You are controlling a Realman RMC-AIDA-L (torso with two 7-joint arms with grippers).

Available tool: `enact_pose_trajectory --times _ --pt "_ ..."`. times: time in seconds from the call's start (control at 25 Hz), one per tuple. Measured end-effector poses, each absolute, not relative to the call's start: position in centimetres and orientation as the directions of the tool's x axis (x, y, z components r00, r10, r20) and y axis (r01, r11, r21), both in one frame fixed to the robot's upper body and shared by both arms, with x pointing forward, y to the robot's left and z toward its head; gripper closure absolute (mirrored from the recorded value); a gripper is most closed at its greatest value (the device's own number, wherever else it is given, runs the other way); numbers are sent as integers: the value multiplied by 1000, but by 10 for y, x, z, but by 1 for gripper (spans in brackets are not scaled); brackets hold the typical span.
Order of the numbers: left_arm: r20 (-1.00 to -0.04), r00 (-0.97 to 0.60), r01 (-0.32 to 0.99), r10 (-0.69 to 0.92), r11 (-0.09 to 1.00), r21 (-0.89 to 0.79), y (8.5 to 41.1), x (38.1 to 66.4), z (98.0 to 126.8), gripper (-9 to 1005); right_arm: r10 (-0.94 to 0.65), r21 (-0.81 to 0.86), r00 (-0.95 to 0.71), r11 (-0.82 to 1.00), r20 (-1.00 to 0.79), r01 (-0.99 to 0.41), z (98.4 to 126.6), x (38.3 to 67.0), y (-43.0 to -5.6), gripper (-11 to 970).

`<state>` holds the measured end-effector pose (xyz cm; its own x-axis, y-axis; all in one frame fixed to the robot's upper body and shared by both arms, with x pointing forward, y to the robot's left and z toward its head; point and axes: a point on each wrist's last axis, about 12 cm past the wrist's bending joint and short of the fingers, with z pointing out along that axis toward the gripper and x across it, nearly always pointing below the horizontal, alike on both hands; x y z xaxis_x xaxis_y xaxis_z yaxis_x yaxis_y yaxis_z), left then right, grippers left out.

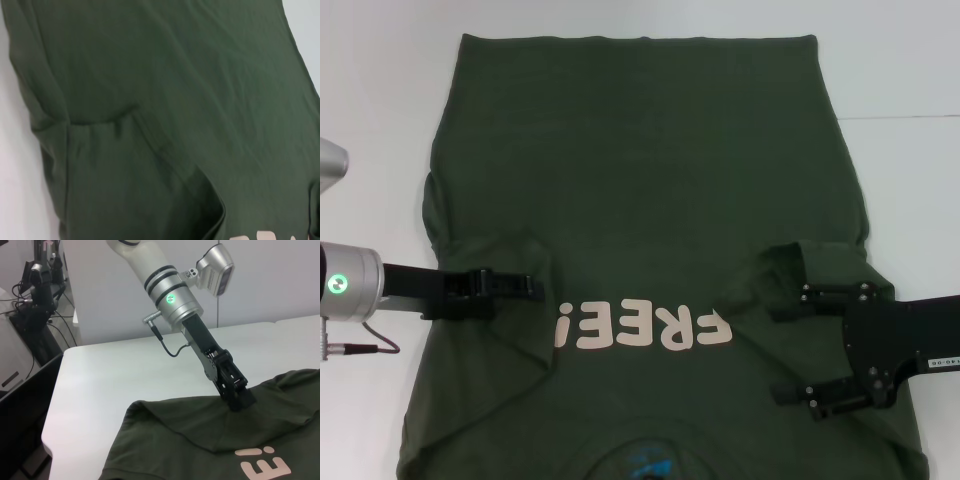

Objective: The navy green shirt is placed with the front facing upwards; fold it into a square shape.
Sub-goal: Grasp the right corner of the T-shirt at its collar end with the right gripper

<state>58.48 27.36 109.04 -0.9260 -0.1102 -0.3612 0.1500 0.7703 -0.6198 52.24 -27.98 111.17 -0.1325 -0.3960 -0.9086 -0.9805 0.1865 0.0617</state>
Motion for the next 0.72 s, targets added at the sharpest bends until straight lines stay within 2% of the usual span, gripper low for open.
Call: enact_pose_trajectory --times 0.4,0.72 --pt "-364 -928 168 -83 776 -607 267 587 1090 88 -396 63 -132 184 -909 -981 1112 522 -280 47" --pt "-327 -943 182 -67 718 -672 246 590 1092 88 -397 60 -130 184 -909 -981 1112 523 -280 47"
